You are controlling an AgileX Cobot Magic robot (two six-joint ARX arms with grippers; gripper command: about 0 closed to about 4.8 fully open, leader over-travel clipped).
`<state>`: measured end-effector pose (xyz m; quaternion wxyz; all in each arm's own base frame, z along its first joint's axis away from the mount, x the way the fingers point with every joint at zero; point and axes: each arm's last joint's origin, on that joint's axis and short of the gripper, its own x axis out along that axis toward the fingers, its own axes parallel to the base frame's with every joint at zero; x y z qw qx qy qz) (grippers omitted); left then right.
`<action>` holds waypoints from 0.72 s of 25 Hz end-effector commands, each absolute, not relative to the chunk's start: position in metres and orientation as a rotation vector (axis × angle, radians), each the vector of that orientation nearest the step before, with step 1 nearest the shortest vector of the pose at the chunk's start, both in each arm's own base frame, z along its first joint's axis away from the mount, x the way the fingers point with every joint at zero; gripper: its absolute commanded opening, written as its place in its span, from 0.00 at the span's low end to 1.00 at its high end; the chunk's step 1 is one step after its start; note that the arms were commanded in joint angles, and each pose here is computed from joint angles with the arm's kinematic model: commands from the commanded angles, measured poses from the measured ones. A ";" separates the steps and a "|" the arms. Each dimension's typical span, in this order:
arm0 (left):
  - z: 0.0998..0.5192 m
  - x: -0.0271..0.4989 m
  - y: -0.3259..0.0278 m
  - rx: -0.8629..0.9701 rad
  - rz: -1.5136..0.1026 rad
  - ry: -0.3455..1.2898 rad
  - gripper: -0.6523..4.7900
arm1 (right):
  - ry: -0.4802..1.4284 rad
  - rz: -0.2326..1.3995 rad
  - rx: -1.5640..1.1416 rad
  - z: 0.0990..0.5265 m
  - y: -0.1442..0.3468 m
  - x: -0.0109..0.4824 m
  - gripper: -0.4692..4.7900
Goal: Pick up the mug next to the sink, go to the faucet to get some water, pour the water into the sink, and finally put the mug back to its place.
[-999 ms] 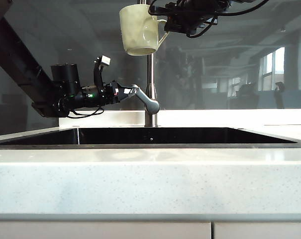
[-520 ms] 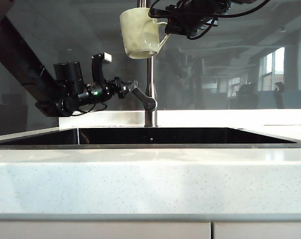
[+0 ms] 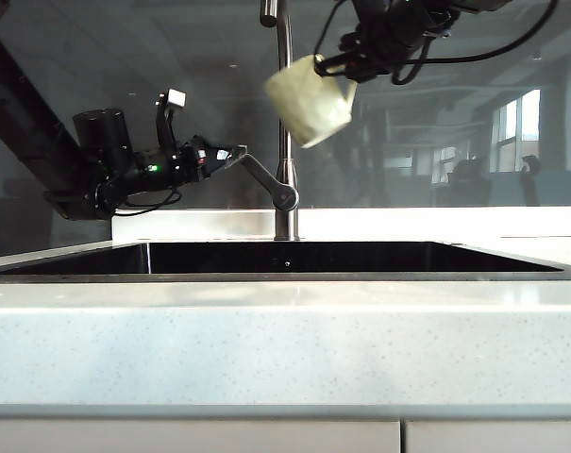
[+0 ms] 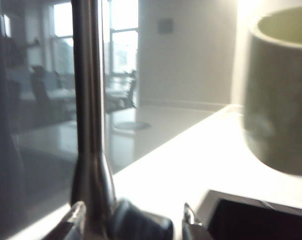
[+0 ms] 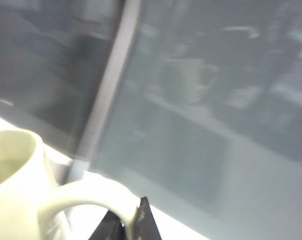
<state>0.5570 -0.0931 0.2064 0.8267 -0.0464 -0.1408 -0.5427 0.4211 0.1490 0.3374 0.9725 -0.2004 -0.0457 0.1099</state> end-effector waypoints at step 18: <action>0.220 0.543 -0.068 -0.119 -1.429 -0.176 0.57 | -0.334 0.064 -1.657 0.359 0.157 0.412 0.09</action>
